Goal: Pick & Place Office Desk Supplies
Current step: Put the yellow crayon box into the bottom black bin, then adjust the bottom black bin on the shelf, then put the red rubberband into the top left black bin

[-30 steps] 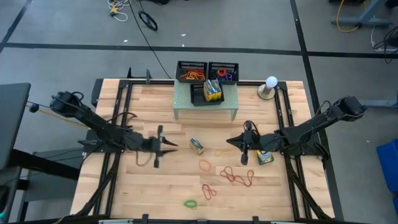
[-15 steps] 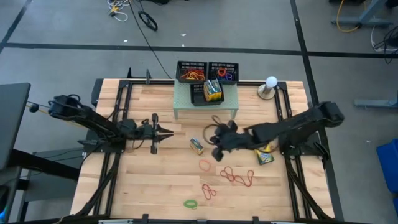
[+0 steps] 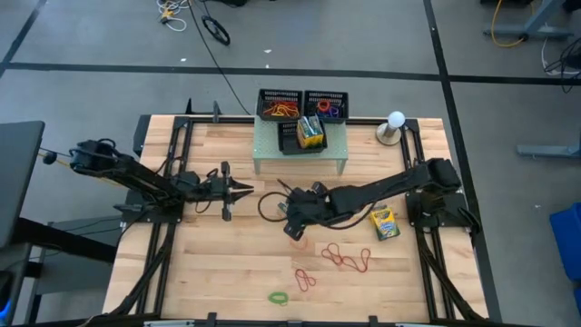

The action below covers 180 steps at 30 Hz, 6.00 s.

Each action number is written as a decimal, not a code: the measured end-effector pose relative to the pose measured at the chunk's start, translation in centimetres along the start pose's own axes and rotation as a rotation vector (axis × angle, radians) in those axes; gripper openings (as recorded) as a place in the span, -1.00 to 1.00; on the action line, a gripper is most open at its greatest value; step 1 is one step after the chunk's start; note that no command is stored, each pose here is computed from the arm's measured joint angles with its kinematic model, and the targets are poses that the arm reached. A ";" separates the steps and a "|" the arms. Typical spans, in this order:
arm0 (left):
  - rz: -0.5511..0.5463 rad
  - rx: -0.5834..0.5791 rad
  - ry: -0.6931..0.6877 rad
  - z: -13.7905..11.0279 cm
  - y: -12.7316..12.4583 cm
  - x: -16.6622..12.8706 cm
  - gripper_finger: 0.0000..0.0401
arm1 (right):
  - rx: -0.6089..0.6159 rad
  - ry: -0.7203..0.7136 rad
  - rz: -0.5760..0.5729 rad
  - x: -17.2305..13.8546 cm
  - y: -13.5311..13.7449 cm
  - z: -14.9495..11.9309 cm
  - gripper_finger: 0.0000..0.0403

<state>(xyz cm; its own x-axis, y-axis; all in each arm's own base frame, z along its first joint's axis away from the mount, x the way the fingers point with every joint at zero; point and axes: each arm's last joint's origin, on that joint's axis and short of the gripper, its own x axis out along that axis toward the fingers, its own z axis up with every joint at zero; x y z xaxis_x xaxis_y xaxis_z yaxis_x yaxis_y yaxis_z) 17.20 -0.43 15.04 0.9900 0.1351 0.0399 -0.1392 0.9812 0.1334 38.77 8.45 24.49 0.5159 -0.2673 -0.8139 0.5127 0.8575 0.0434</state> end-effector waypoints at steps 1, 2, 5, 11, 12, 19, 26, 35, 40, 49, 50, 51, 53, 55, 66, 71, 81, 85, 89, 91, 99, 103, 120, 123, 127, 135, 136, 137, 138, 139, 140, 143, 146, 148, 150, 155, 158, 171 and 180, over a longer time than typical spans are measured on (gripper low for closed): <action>0.000 0.000 0.001 0.0 0.0 0.0 -0.74 | 0.006 0.009 -0.007 0.4 0.1 -0.2 0.16; 0.000 0.001 0.005 0.0 0.0 0.0 -0.74 | 0.012 0.017 -0.014 0.9 0.2 -0.3 0.19; 0.000 0.001 0.005 -0.1 0.0 0.0 -0.74 | 0.008 0.034 -0.028 1.9 0.4 -0.7 0.24; 0.000 -0.002 0.004 0.0 0.0 0.0 -0.74 | 0.026 0.032 0.016 3.0 1.0 -0.9 0.17; 0.000 -0.003 0.002 0.0 0.0 0.0 -0.74 | 0.020 0.048 0.008 3.2 1.0 -1.1 0.15; -0.001 -0.003 0.004 0.0 0.0 0.0 -0.74 | 0.040 0.080 0.017 4.5 1.3 -1.7 -0.03; -0.005 -0.014 0.004 0.0 0.0 0.0 -0.74 | 0.091 0.073 0.044 4.6 1.2 -1.1 -0.30; -0.005 -0.017 0.006 -0.1 0.0 0.0 -0.74 | 0.189 0.045 0.079 3.4 0.4 0.6 -0.46; -0.005 -0.015 0.014 -0.1 0.0 0.0 -0.74 | 0.219 -0.024 0.102 -0.4 0.2 4.1 -0.41; 0.012 -0.015 0.030 -0.3 0.0 0.0 -0.74 | 0.317 -0.218 0.000 -10.3 -4.4 12.4 -0.41; 0.012 -0.015 0.030 -0.3 0.0 0.0 -0.74 | 0.336 -0.232 -0.023 -10.9 -5.3 13.0 -0.40; 0.012 -0.015 0.030 -0.3 0.0 0.0 -0.74 | 0.355 -0.241 -0.041 -11.4 -6.2 13.5 -0.40; 0.012 -0.014 0.030 -0.3 0.0 0.0 -0.74 | 0.389 -0.240 -0.074 -11.6 -7.8 14.2 -0.40; 0.012 -0.013 0.030 -0.3 0.0 0.0 -0.74 | 0.406 -0.221 -0.117 -11.2 -9.2 14.5 -0.40; 0.011 -0.009 0.030 -0.3 0.0 0.0 -0.74 | 0.459 -0.149 -0.238 -8.5 -12.9 14.8 -0.40; 0.011 -0.014 0.029 -0.3 0.0 0.0 -0.74 | 0.464 -0.137 -0.250 -7.7 -13.2 14.7 -0.40; 0.012 -0.016 0.029 -0.3 0.0 0.0 -0.74 | 0.442 -0.132 -0.257 -7.1 -13.1 14.8 -0.40; 0.011 -0.021 0.031 -0.3 0.0 0.0 -0.74 | 0.424 -0.099 -0.266 -5.9 -12.9 14.7 -0.40; 0.011 -0.020 0.035 -0.3 0.0 0.0 -0.74 | 0.404 -0.084 -0.273 -5.2 -12.8 14.7 -0.38; 0.011 -0.020 0.035 -0.3 0.0 0.0 -0.74 | 0.399 -0.074 -0.277 -5.1 -12.8 14.6 -0.35; 0.010 -0.020 0.038 -0.4 0.0 0.0 -0.74 | 0.384 -0.077 -0.278 -4.9 -12.7 14.7 -0.18; 0.010 -0.020 0.039 -0.4 0.0 0.0 -0.74 | 0.369 -0.080 -0.286 -4.9 -12.8 14.7 -0.10; -0.058 -0.052 0.066 -0.7 -0.3 0.0 -0.74 | -0.159 0.019 -0.307 -10.4 -10.2 12.2 -0.48; -0.051 -0.107 0.056 -0.3 -0.3 0.3 -0.74 | -0.239 0.018 -0.276 -11.1 -8.8 10.7 -0.77; 0.026 -0.165 0.078 0.8 -0.5 2.1 -0.79 | -0.300 0.027 -0.265 -11.8 -7.4 8.0 -0.95; 0.213 -0.071 0.120 2.7 -1.7 8.7 -0.97 | -0.298 -0.114 -0.158 -11.3 -7.1 1.0 -0.98; 0.239 -0.065 0.123 2.7 -1.6 9.4 -0.97 | -0.296 -0.135 -0.141 -11.0 -7.2 0.0 -0.97; 0.261 -0.063 0.126 2.7 -1.4 10.1 -0.96 | -0.293 -0.156 -0.120 -10.6 -7.3 -1.0 -0.96; 0.281 -0.061 0.129 2.6 -1.2 10.7 -0.96 | -0.289 -0.180 -0.098 -10.3 -7.4 -2.0 -0.95; 0.299 -0.060 0.132 2.5 -0.9 11.3 -0.96 | -0.291 -0.194 -0.080 -9.9 -7.4 -3.0 -0.95; 0.314 -0.061 0.133 2.5 -0.7 11.8 -0.95 | -0.293 -0.206 -0.063 -9.4 -7.5 -4.0 -0.94; 0.373 -0.062 0.132 2.5 0.1 12.7 -0.96 | -0.294 -0.240 -0.020 -8.1 -7.6 -6.3 -0.96; 0.424 -0.067 0.119 2.8 0.7 13.2 -0.96 | -0.296 -0.268 0.019 -7.2 -7.3 -7.8 -0.98; 0.445 -0.070 0.109 3.0 1.1 13.3 -0.96 | -0.305 -0.271 0.033 -6.9 -7.1 -8.5 -0.98; 0.471 -0.062 0.112 2.9 1.4 13.3 -0.96 | -0.302 -0.287 0.051 -6.7 -6.9 -8.8 -0.97; 0.501 -0.060 0.122 2.7 2.0 13.3 -0.96 | -0.299 -0.305 0.071 -6.6 -6.6 -9.1 -0.94; 0.515 -0.055 0.124 2.6 2.2 13.3 -0.96 | -0.297 -0.309 0.076 -6.6 -6.5 -9.1 -0.96; 0.356 0.087 0.280 1.9 -1.9 12.6 -0.96 | -0.299 -0.260 0.145 -7.2 -5.7 -10.3 -0.96; 0.123 0.128 0.282 2.3 -8.8 10.4 -0.96 | -0.228 -0.167 0.235 -7.4 -2.9 -13.8 -0.80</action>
<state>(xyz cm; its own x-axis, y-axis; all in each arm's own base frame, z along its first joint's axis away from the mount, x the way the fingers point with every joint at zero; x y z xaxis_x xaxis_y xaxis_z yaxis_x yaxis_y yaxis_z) 28.69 -8.03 16.56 0.9300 0.3016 -0.2101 -0.2416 0.9324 0.2690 23.97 14.02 22.36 0.7163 -0.1034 -0.6901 0.2102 0.9750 0.0721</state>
